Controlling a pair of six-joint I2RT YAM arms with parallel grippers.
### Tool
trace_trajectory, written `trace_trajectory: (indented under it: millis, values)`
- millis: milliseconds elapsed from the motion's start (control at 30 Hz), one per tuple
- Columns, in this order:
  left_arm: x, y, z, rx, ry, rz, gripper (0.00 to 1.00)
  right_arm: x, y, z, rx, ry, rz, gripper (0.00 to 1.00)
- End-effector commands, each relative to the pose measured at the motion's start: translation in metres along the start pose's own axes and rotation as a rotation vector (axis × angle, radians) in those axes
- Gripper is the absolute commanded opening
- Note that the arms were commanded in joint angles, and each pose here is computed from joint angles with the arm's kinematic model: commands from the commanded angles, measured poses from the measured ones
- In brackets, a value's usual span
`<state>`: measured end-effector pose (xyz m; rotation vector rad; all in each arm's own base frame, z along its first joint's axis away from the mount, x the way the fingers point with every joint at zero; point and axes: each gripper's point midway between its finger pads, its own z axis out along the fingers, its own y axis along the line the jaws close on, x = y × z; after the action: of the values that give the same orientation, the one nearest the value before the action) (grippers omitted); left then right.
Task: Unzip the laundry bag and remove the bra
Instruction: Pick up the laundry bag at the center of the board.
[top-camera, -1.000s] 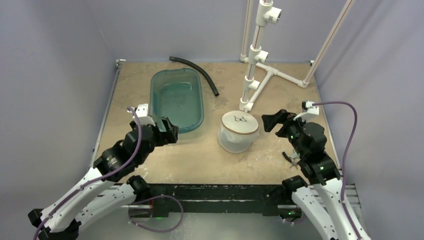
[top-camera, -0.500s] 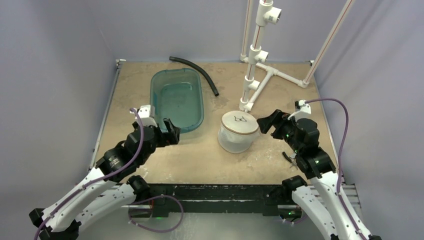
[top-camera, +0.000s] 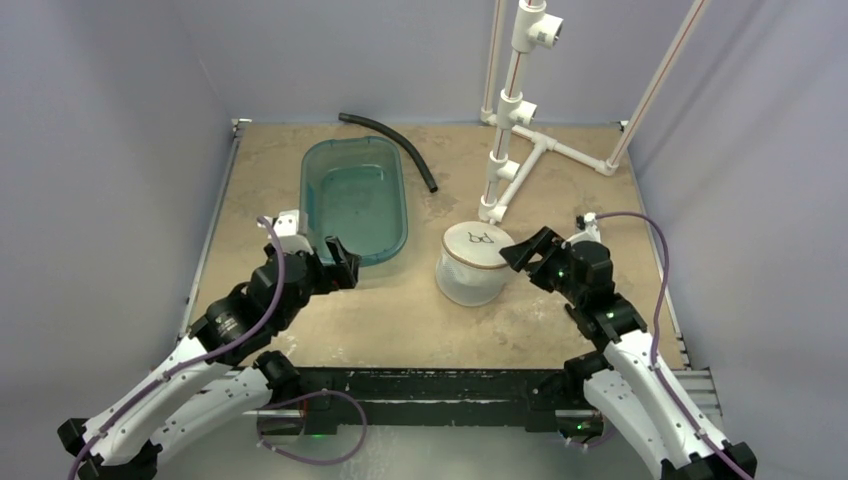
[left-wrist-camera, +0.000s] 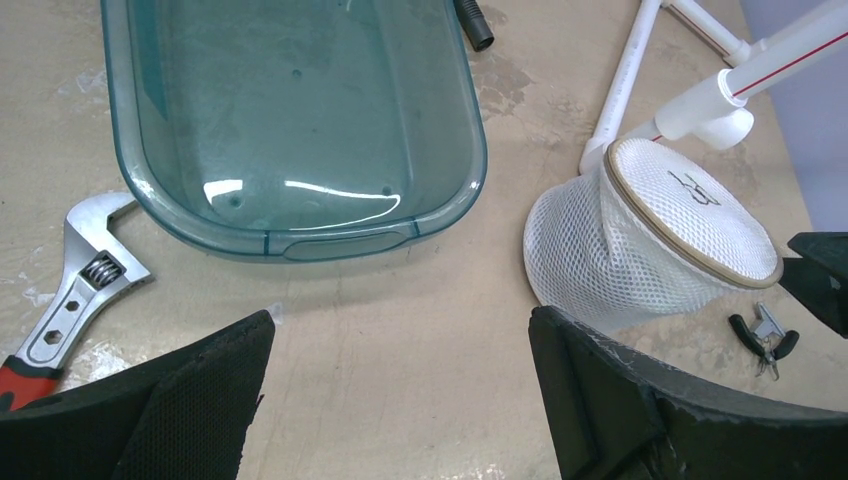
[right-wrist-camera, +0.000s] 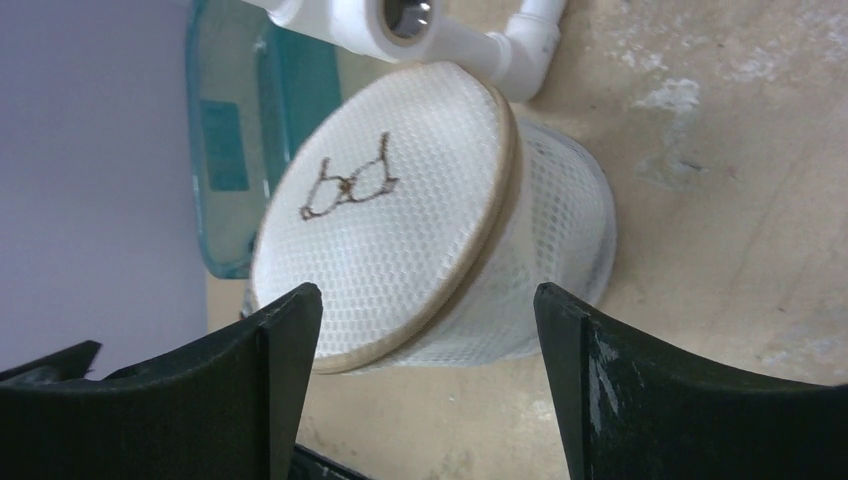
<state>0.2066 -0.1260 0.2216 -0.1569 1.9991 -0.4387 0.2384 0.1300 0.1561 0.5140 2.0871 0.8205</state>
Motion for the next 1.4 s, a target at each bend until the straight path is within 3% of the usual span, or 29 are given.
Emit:
trace_trajectory:
  millis: [0, 200, 333, 433, 567, 700, 867, 933, 1000, 1133, 1367]
  values:
    - [-0.004, -0.002, -0.002, 0.015, -0.023, -0.026, 0.98, -0.015, 0.033, 0.001, -0.124, -0.041, 0.079, 0.80]
    - [-0.003, -0.002, -0.004, 0.017, -0.018, -0.062, 0.97, -0.005, 0.023, 0.016, -0.098, 0.021, 0.134, 0.62]
    - [0.000, -0.005, -0.006, 0.032, 0.000, -0.077, 0.97, -0.005, 0.017, 0.018, -0.084, 0.026, 0.154, 0.56]
    - [0.004, -0.008, -0.006, 0.046, 0.018, -0.087, 0.97, -0.003, 0.015, 0.020, -0.075, 0.040, 0.156, 0.55]
    - [0.010, -0.011, -0.005, 0.061, 0.042, -0.089, 0.96, 0.002, 0.005, 0.020, -0.040, 0.051, 0.160, 0.62]
    - [0.014, -0.011, -0.003, 0.061, 0.055, -0.092, 0.96, 0.004, 0.001, 0.023, -0.026, 0.053, 0.164, 0.61]
    - [0.017, -0.023, 0.000, 0.099, 0.080, -0.107, 0.96, 0.003, 0.007, 0.026, -0.046, 0.072, 0.156, 0.36]
    - [0.017, -0.029, 0.000, 0.121, 0.091, -0.110, 0.96, -0.001, 0.012, 0.024, -0.067, 0.065, 0.107, 0.23]
    - [0.017, -0.034, 0.000, 0.143, 0.097, -0.111, 0.96, -0.014, 0.016, 0.019, -0.065, 0.018, 0.042, 0.00]
    - [0.012, -0.046, -0.003, 0.216, 0.073, -0.134, 0.96, -0.020, 0.032, -0.002, -0.132, 0.008, -0.128, 0.00]
    - [0.006, -0.064, -0.005, 0.333, 0.028, -0.144, 0.97, -0.008, 0.080, -0.048, -0.413, 0.069, -0.384, 0.00]
